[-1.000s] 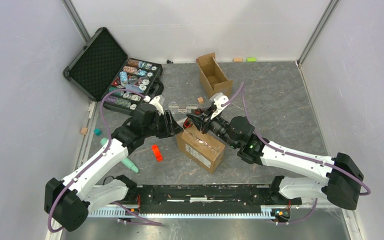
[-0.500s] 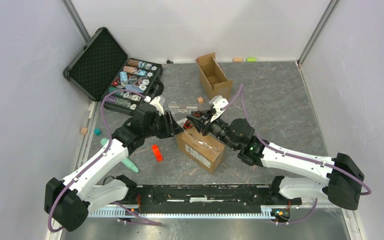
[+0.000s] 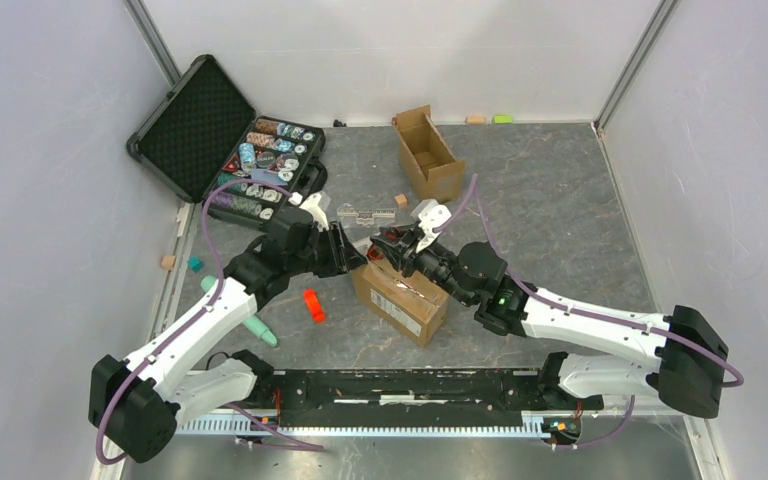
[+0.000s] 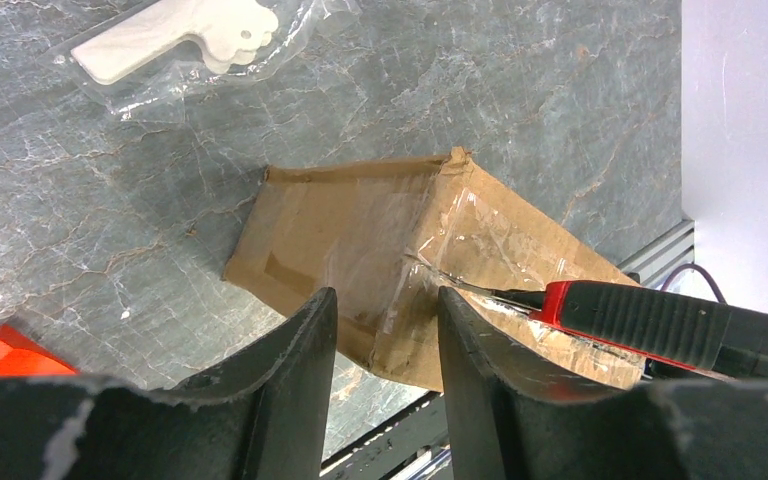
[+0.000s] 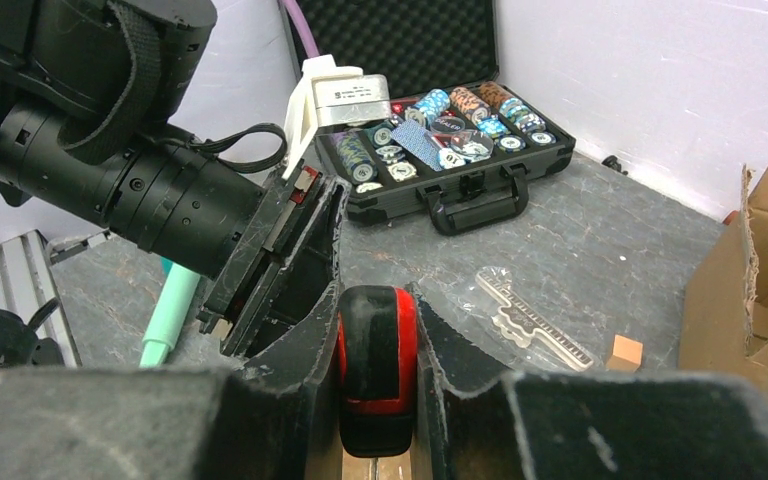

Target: Unpack the express box

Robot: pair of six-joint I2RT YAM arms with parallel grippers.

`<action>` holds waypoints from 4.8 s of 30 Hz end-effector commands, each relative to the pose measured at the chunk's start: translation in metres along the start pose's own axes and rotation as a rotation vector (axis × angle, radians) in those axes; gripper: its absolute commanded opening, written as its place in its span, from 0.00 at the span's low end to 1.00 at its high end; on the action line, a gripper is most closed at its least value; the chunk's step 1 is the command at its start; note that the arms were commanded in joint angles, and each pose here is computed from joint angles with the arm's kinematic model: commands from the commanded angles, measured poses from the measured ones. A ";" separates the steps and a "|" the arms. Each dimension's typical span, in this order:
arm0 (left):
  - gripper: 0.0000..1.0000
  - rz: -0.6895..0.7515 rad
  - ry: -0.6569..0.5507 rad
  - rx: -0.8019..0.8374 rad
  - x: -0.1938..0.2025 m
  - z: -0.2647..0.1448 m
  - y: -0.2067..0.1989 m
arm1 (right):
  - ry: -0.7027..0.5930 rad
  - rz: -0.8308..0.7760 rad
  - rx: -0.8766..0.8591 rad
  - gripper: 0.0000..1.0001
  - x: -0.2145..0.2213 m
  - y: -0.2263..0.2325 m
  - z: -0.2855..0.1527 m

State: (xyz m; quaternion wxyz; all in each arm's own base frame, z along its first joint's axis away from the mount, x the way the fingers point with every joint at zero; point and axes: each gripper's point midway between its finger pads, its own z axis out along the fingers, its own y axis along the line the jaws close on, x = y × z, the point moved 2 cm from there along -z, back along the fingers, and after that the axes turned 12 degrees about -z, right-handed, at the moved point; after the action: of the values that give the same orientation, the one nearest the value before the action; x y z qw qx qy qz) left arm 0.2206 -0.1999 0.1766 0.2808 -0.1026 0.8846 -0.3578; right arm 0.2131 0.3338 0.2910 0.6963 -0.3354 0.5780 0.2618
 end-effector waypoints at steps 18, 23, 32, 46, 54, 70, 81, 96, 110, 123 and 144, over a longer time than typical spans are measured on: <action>0.42 -0.064 0.019 -0.059 0.006 0.006 0.012 | 0.175 -0.161 -0.111 0.00 0.034 0.020 -0.016; 0.40 -0.068 0.017 -0.091 0.006 0.006 0.018 | 0.168 -0.193 -0.054 0.00 0.025 0.012 -0.021; 0.39 -0.071 0.023 -0.126 0.010 0.005 0.027 | 0.206 -0.217 -0.079 0.00 0.029 0.017 -0.031; 0.39 -0.067 -0.003 -0.218 0.008 0.008 0.047 | 0.253 -0.159 -0.079 0.00 0.029 0.012 -0.059; 0.39 -0.091 -0.073 -0.269 -0.004 0.004 0.061 | 0.291 -0.157 -0.069 0.00 0.039 0.006 -0.080; 0.39 0.010 -0.241 -0.187 -0.094 -0.018 0.019 | 0.090 -0.166 0.144 0.00 0.007 -0.018 -0.036; 0.42 -0.090 -0.177 0.211 -0.089 -0.021 -0.080 | 0.097 -0.120 0.102 0.00 0.017 -0.009 -0.039; 0.40 -0.294 -0.091 0.124 -0.022 0.049 -0.027 | 0.152 -0.070 0.103 0.00 -0.006 -0.012 -0.038; 0.38 -0.246 -0.078 -0.004 0.004 0.059 0.023 | 0.186 -0.047 0.089 0.00 -0.016 -0.014 -0.048; 0.37 -0.239 -0.076 -0.046 0.012 0.064 0.047 | 0.210 -0.032 0.108 0.00 -0.015 -0.020 -0.063; 0.37 -0.261 -0.076 -0.096 0.011 0.067 0.065 | 0.330 0.000 0.141 0.00 0.016 -0.031 -0.112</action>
State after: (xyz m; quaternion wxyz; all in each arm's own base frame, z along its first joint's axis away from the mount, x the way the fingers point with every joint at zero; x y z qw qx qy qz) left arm 0.2623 -0.2423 0.1869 0.2964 -0.1936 0.7853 -0.5079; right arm 0.1699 0.2481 0.2836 0.6266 -0.3258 0.6802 0.1964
